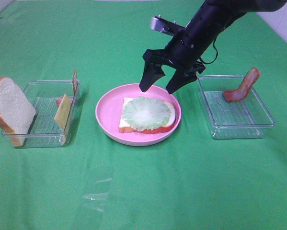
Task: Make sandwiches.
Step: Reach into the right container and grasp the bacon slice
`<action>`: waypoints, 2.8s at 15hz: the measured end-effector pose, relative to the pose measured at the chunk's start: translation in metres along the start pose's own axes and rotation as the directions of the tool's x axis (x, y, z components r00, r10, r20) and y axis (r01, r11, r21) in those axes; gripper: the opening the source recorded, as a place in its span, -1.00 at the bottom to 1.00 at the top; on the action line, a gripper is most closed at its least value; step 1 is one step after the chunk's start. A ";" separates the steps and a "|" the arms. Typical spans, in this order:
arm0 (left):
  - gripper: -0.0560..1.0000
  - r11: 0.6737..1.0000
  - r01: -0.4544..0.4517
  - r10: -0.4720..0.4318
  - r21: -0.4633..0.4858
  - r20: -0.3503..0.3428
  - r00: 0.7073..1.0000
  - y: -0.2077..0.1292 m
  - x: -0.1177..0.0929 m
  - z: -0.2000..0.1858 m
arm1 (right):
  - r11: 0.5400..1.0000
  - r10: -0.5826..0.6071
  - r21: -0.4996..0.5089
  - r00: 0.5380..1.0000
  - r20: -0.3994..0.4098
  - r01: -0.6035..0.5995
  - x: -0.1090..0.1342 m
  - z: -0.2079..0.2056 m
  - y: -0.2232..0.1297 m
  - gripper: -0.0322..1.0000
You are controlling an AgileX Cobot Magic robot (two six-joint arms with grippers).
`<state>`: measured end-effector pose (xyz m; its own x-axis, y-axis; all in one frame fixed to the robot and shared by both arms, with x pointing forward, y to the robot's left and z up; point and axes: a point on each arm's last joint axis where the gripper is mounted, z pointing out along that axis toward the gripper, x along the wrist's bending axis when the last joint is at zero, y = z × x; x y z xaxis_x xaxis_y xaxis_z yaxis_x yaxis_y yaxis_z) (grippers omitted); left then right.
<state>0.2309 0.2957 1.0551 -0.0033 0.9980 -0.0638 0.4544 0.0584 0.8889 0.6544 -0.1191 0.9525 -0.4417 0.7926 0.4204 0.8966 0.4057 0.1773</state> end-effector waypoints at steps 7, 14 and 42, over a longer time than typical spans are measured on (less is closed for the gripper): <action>0.99 1.000 0.000 0.000 0.000 0.000 1.000 0.000 0.000 0.000 | 0.998 -0.004 -0.058 0.969 0.247 0.018 0.001 -0.075 0.027 0.87; 0.99 1.000 0.000 0.000 0.000 0.000 1.000 0.000 0.000 0.000 | 0.946 0.302 -0.226 0.888 0.348 -0.233 -0.106 -0.152 0.000 0.87; 0.99 1.000 0.000 0.000 0.000 0.000 1.000 0.000 0.000 0.000 | 0.908 0.416 -0.091 0.858 0.300 -0.408 -0.200 -0.089 -0.022 -0.11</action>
<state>0.2309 0.2957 1.0551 -0.0033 0.9980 -0.0638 0.4544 0.0584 0.8889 0.7256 -0.3271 0.9437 -0.0151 0.9857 0.1679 0.9975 0.0033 0.0704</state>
